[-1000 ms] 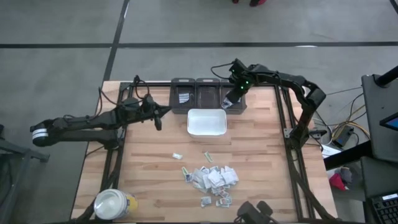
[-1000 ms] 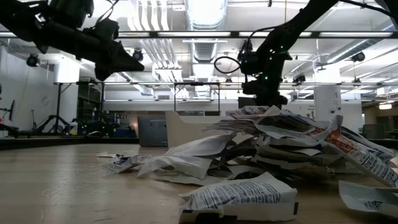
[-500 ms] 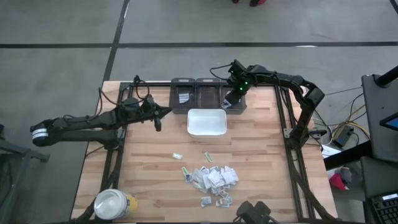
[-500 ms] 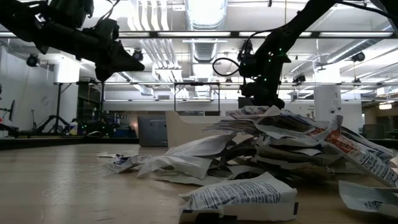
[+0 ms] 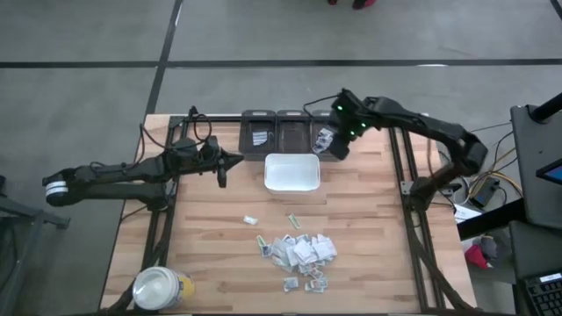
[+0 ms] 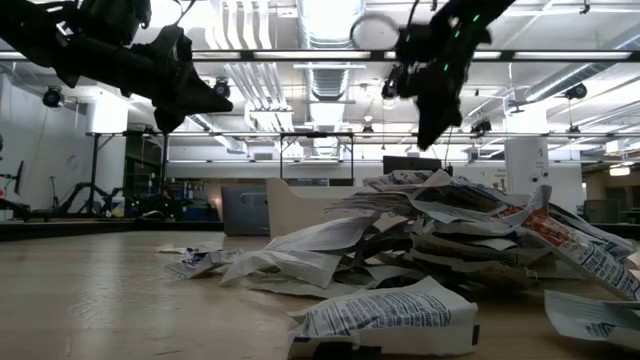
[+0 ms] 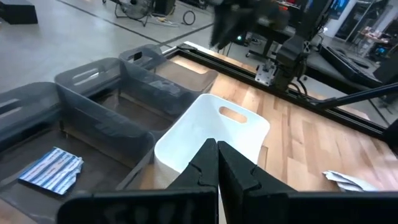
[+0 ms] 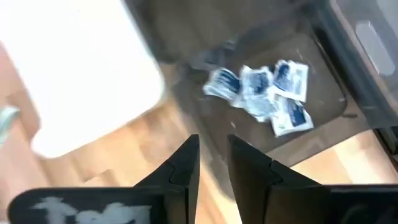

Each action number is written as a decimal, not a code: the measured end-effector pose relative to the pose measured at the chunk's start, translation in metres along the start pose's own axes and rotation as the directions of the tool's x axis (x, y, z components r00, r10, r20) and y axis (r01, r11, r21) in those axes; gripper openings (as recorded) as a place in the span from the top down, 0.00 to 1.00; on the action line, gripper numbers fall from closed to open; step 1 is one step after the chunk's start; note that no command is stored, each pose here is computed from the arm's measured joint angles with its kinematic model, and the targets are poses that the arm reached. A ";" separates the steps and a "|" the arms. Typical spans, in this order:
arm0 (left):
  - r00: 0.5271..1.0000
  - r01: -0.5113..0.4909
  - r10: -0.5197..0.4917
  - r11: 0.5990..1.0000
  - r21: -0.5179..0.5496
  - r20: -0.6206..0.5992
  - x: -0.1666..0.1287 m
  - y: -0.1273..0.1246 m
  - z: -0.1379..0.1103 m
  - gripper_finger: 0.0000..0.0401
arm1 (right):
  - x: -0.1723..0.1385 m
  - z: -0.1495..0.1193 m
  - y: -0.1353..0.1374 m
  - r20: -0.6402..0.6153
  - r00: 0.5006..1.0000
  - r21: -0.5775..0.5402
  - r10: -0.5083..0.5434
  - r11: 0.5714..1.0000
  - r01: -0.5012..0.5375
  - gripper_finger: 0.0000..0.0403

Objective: Pick & Place First Aid Supplies
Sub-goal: Put the white alcohol pad into the right black bin

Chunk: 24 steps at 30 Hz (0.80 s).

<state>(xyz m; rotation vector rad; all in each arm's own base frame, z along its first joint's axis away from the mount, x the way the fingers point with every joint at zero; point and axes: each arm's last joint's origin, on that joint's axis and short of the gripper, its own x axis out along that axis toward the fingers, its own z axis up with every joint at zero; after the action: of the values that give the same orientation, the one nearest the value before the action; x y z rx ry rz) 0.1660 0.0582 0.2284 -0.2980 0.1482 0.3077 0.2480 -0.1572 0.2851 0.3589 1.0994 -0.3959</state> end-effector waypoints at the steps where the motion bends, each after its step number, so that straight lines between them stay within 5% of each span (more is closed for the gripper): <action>1: 1.000 0.002 -0.002 1.000 0.000 -0.001 0.000 0.000 0.000 1.00 | -0.007 -0.004 0.006 0.024 1.000 -0.017 0.007 1.000 -0.006 0.83; 15: 0.997 0.078 -0.078 0.995 -0.060 -0.003 0.000 -0.014 -0.002 1.00 | -0.051 -0.097 0.048 0.304 0.942 -0.025 0.143 0.990 -0.142 0.97; 24: 0.988 0.143 -0.140 0.988 -0.053 0.065 -0.002 -0.045 0.018 1.00 | -0.057 -0.149 0.048 0.489 0.843 -0.012 0.223 0.968 -0.250 0.98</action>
<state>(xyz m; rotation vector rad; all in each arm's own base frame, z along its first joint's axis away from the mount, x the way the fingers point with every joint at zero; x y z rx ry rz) 0.1805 0.0222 0.2579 -0.3537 0.0572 0.1800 0.1316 -0.0386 0.2799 0.4087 0.5393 -0.2725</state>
